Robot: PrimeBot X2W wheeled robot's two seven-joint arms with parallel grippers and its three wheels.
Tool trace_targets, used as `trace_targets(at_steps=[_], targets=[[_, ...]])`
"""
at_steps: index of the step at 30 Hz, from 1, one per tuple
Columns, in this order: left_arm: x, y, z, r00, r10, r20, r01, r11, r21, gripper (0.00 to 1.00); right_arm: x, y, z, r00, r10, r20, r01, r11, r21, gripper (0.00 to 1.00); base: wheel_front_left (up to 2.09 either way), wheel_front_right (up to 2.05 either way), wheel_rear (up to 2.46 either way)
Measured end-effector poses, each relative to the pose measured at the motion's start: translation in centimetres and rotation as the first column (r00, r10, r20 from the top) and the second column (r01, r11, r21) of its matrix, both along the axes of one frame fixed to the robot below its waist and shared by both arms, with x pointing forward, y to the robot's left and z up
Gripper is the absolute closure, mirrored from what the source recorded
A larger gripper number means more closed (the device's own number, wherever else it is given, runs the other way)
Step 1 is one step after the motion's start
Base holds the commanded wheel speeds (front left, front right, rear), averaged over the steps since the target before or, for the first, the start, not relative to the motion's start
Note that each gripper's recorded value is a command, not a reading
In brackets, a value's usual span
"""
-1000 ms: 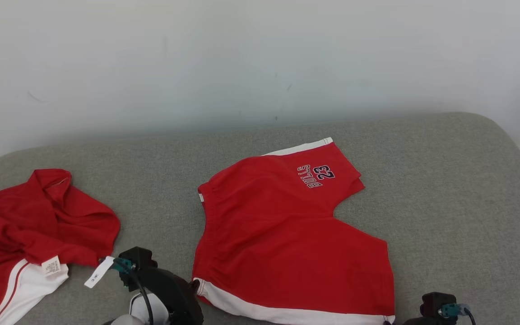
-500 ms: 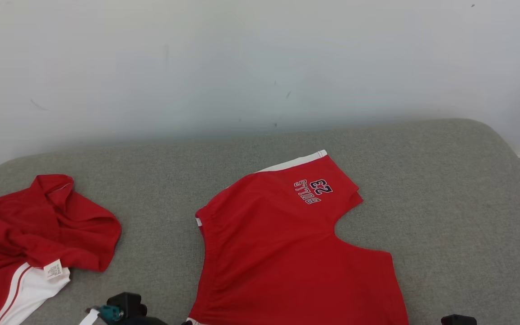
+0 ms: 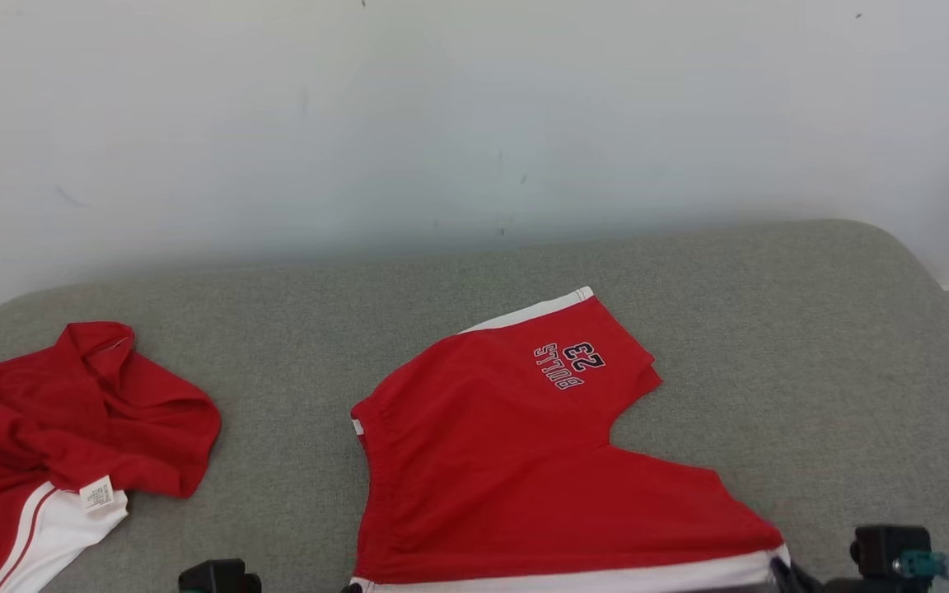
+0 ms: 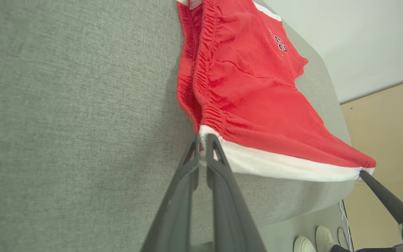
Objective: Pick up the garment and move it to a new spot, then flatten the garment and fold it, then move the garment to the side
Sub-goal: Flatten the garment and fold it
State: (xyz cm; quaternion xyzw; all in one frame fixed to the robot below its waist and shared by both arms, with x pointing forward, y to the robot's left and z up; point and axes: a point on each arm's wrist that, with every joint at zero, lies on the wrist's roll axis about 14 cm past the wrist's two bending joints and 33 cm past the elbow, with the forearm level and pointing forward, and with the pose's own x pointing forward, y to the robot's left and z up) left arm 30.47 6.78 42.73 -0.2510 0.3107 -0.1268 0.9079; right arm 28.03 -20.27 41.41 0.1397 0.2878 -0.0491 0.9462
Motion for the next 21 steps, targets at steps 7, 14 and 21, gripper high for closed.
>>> trace_targets(at_steps=[7, 14, 21], targets=[[3.6, -0.3, 3.3, 0.993, 0.013, 0.116, -0.014, 1.000, 0.012, 1.00, 6.4, 0.1, 6.5, 0.985, 0.072, 0.160, -0.062, 0.996, -0.072, 1.00, 0.00, 0.00, 0.00], [6.6, 0.4, 5.8, 0.981, 0.047, 0.188, -0.049, 0.999, 0.006, 1.00, 11.8, 1.2, 10.9, 0.961, 0.128, 0.246, -0.103, 0.988, -0.113, 1.00, 0.00, 0.00, 0.00], [9.3, 0.7, 6.3, 0.979, 0.047, 0.201, -0.056, 0.998, 0.038, 1.00, 15.4, 1.8, 10.1, 0.969, 0.176, 0.176, -0.145, 0.974, -0.173, 1.00, 0.00, 0.00, 0.00]])
